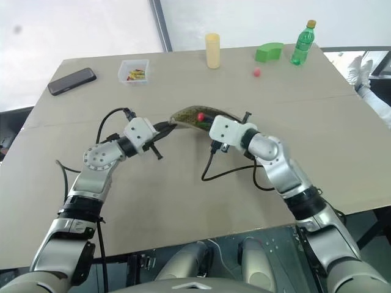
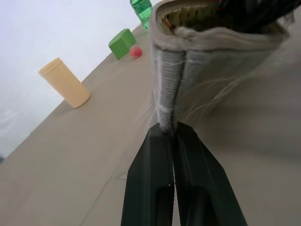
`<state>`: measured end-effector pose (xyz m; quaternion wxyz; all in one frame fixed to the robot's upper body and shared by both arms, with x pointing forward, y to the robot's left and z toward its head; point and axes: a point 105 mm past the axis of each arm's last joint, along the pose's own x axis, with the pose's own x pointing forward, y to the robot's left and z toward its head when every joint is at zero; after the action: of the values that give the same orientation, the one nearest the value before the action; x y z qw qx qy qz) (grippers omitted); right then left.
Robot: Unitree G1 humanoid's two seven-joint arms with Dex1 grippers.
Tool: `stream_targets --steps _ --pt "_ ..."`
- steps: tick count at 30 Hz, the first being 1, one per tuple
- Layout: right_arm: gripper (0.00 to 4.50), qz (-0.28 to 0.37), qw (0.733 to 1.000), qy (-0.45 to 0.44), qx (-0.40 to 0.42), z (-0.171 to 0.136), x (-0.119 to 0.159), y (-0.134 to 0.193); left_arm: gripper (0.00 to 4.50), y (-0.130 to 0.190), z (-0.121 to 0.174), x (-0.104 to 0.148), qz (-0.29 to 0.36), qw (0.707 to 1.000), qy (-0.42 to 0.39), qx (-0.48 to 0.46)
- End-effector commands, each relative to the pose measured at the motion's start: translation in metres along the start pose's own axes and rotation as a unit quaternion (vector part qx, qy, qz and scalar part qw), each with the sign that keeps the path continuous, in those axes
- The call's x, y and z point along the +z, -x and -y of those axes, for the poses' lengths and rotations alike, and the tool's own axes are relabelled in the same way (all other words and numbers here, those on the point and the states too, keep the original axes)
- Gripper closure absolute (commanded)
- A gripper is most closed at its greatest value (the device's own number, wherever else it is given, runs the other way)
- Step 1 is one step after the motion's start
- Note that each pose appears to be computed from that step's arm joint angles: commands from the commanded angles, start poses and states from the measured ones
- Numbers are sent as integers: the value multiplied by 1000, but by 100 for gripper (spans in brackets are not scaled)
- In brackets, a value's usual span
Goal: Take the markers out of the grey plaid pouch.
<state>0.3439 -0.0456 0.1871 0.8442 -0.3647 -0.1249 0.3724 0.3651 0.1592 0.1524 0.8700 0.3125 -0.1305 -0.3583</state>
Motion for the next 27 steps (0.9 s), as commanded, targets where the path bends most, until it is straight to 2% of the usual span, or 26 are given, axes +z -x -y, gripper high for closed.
stream_targets --steps 1,4,5,9,12,16,20,22,24,27 --pt "414 28 997 -59 -29 22 21 24 450 -1 -7 7 13 1000 -20 12" --pt "414 -9 989 -135 -67 44 12 53 450 -1 -7 6 13 1000 -23 12" --pt "414 -45 982 -165 -79 51 0 63 450 -1 -6 6 13 1000 -24 11" --pt "414 -222 925 -282 -121 62 -56 101 450 -3 -3 8 18 999 -27 6" --pt "414 -312 885 -330 -97 61 -89 124 450 -7 1 12 27 999 -30 -1" --pt "414 -378 855 -349 -61 60 -120 129 450 -11 4 20 38 999 -37 -6" --pt "414 -415 840 -347 -48 57 -151 125 450 -11 7 25 43 998 -43 -6" --pt "311 -422 835 -351 -38 53 -158 123 450 -10 8 27 45 998 -42 -5" --pt "256 -429 832 -351 -37 52 -165 122 450 -9 10 28 48 998 -40 -5" --pt "113 -418 838 -346 -51 60 -164 120 450 -7 12 29 50 998 -37 -5"
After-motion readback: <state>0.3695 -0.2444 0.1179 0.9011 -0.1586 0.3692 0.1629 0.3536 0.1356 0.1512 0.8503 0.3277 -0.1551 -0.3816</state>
